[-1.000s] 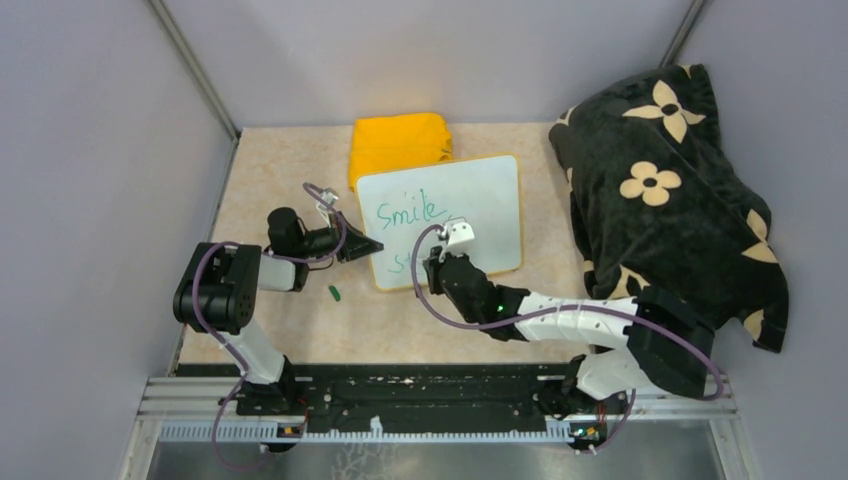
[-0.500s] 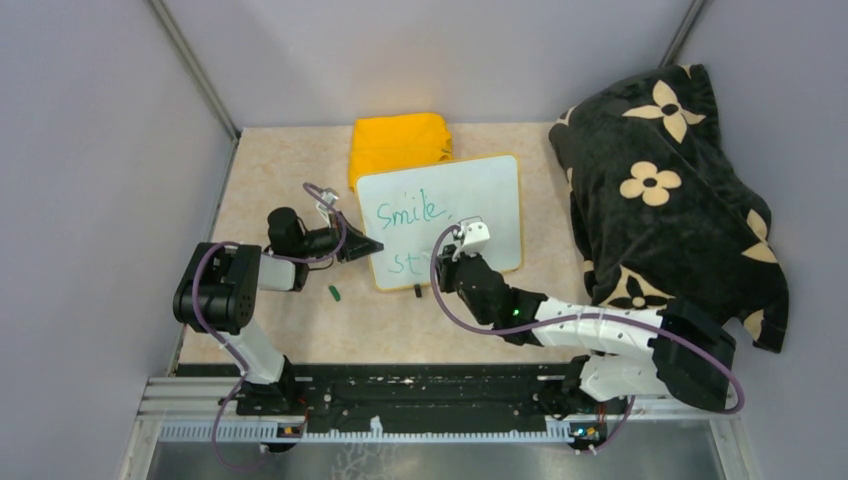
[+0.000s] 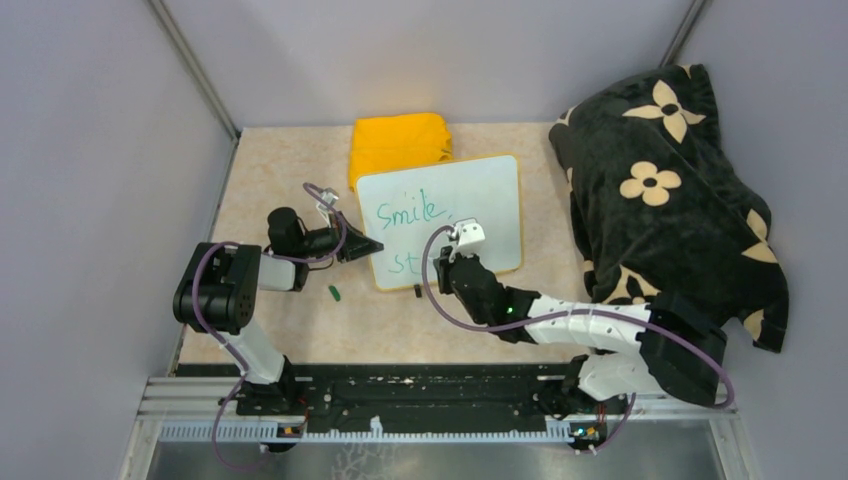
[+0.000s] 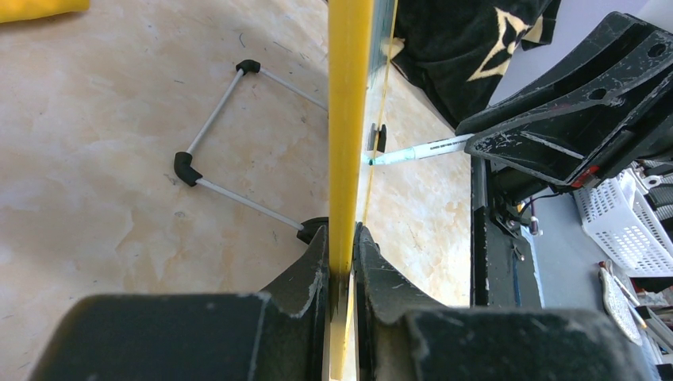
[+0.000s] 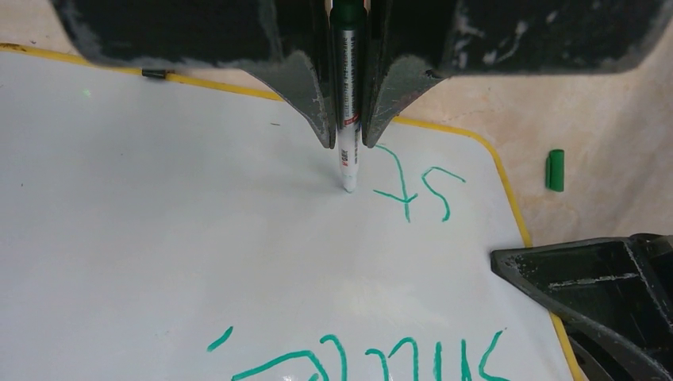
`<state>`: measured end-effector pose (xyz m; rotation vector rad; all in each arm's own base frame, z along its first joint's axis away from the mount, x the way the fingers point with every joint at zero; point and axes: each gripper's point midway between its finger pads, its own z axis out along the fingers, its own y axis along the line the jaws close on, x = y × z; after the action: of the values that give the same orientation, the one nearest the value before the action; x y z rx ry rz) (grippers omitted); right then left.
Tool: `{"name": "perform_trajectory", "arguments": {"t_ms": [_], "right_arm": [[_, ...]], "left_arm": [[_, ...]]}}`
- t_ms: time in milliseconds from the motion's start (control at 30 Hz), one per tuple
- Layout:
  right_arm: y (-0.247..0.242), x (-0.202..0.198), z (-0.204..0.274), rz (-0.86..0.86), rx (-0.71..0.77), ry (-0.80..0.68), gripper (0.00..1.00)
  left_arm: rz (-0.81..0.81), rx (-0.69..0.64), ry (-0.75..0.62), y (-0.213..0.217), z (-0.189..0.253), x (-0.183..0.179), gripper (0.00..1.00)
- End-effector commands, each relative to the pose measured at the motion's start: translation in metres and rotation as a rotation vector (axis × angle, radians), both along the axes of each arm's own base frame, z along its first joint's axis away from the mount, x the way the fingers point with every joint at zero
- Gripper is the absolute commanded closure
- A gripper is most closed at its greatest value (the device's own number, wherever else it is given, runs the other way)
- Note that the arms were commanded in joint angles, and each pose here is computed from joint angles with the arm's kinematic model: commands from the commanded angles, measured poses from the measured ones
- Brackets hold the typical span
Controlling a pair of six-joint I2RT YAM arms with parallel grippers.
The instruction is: Write a sentence on the whiteboard
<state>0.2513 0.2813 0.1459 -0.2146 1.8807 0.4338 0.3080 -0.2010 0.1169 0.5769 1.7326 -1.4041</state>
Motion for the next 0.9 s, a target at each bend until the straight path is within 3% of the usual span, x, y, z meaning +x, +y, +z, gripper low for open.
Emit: {"name": "perform_trajectory", "arguments": {"t_ms": [0, 400, 867], "right_arm": [[0.010, 0.014, 0.028, -0.025, 0.055, -0.046, 1.00], [0.020, 0.014, 0.014, 0.008, 0.029, -0.017, 1.00], [-0.003, -0.001, -0.018, -0.008, -0.009, 0.047, 1.00]], "left_arm": [[0.047, 0.036, 0.035, 0.000, -0.016, 0.006, 1.00], [0.044, 0.036, 0.034, 0.000, -0.015, 0.006, 1.00], [0.045, 0.038, 0.038, 0.000, -0.017, 0.006, 1.00]]}}
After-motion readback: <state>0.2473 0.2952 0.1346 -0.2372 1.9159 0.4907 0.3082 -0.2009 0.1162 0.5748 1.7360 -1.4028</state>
